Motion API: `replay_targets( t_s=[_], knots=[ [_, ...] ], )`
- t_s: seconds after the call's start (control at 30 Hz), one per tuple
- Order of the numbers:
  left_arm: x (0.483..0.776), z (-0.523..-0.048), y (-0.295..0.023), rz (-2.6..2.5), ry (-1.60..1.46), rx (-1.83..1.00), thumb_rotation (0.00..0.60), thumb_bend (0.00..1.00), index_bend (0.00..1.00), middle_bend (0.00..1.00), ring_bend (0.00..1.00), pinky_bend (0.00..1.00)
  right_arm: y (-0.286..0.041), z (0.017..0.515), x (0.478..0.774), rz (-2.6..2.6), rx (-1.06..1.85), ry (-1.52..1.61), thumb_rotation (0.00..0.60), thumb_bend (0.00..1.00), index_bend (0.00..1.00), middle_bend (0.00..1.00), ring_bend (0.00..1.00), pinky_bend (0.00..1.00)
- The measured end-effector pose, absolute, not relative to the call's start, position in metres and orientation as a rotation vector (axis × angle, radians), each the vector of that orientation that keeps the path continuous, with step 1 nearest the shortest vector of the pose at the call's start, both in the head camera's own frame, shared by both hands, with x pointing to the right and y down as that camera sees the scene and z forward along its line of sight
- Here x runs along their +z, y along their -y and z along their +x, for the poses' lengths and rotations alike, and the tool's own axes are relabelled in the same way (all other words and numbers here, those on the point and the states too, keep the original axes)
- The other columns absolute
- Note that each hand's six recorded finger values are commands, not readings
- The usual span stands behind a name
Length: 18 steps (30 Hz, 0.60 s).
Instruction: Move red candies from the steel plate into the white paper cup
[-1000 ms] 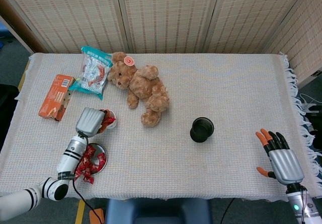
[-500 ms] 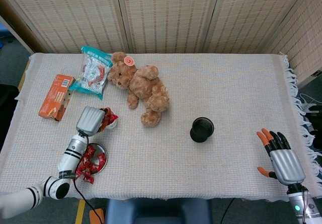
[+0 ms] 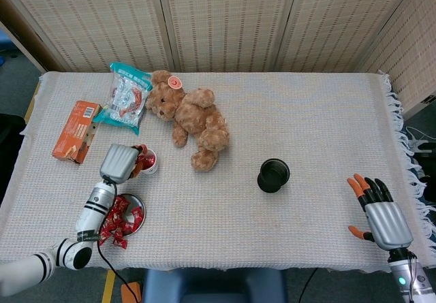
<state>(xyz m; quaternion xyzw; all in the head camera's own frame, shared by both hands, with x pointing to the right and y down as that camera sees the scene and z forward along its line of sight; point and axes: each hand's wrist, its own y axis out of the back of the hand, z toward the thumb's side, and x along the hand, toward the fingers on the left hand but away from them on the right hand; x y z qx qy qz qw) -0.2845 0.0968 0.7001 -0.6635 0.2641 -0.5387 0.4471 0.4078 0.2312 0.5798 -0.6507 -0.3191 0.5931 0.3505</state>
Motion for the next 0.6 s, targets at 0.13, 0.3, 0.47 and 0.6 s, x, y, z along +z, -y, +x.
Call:
replay_targets(
  t_s=[0.13,0.3,0.47,0.6],
  knots=[
    [0.7005,-0.2856,-0.0982,-1.649,-0.653,-1.334,0.6,0.44,0.38,0.52,0.82,1.0,-0.2312,0.408,0.5807,-1.684,1.54,0.824,0.6,0.01,0.0,0.0,0.0,0.0],
    [0.7013,-0.2817,-0.0994,-1.66,-0.651,-1.323,0.6,0.42,0.33,0.41,0.82,1.0,-0.2312,0.4071,0.5815,-1.687,1.539,0.821,0.6,0.02,0.0,0.0,0.0,0.0],
    [0.7016,-0.2786,-0.0983,-1.671,-0.669,-1.311,0.6,0.41,0.24,0.29,0.81,1.0,-0.2312,0.4075,0.5806,-1.685,1.538,0.824,0.6,0.01,0.0,0.0,0.0,0.0],
    [0.6973,-0.2766,-0.0992,-1.67,-0.682,-1.288,0.6,0.41,0.22,0.27,0.81,1.0,-0.2311,0.4077,0.5803,-1.686,1.537,0.824,0.6,0.01,0.0,0.0,0.0,0.0]
  ],
)
